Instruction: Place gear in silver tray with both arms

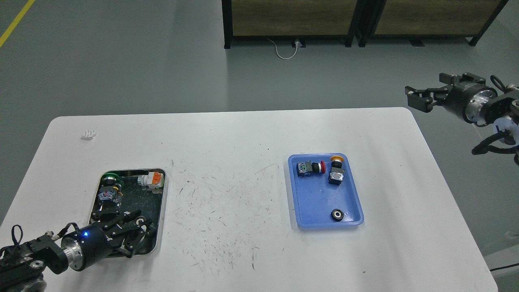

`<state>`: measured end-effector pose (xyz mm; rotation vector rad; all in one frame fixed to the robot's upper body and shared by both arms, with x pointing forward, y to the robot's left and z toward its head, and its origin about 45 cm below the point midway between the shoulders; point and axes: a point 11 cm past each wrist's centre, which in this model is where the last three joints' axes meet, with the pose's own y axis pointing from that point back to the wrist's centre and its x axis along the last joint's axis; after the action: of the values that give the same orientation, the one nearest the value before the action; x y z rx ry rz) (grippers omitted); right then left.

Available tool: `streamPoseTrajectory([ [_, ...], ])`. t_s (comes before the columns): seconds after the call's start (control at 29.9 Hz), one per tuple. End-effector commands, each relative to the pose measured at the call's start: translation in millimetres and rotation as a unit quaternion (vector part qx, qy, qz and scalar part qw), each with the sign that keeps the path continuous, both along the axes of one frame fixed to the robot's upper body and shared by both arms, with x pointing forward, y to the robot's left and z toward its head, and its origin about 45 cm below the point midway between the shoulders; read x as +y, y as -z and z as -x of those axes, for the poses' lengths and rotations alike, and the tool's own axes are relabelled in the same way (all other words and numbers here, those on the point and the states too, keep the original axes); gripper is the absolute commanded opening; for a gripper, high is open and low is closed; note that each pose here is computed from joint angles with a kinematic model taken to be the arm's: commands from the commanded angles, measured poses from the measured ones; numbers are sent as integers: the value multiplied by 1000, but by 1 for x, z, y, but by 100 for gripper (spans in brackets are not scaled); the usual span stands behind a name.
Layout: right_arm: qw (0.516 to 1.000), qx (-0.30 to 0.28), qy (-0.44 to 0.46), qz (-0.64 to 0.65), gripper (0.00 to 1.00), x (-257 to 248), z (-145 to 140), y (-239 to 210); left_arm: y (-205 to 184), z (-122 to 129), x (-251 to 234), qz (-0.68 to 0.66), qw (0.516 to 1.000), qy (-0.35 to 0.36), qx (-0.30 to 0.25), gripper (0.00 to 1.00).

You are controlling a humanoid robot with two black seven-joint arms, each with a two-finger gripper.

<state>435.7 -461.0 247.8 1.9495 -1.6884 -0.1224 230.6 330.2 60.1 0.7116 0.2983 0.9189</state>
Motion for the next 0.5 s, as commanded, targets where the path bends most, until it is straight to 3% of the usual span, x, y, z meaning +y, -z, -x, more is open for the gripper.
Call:
streamPoseTrajectory([
  [0.0, 1000, 2, -2, -2, 99, 2, 0, 2, 5, 5, 7, -7, 1000, -7, 4, 23],
  [0.13, 1000, 2, -3, -2, 99, 3, 0, 3, 8, 7, 14, -8, 1000, -18, 4, 26],
  [0.2, 1000, 3, -3, -2, 99, 4, 0, 4, 8, 6, 15, -9, 1000, -20, 3, 34],
  [0.33, 1000, 6, -12, -4, 99, 8, 0, 6, 8, 5, 17, -5, 999, -37, -1, 67],
  [0.47, 999, 22, -36, -5, 99, 23, 5, 17, 5, -1, 20, 2, 998, -68, -6, 93],
])
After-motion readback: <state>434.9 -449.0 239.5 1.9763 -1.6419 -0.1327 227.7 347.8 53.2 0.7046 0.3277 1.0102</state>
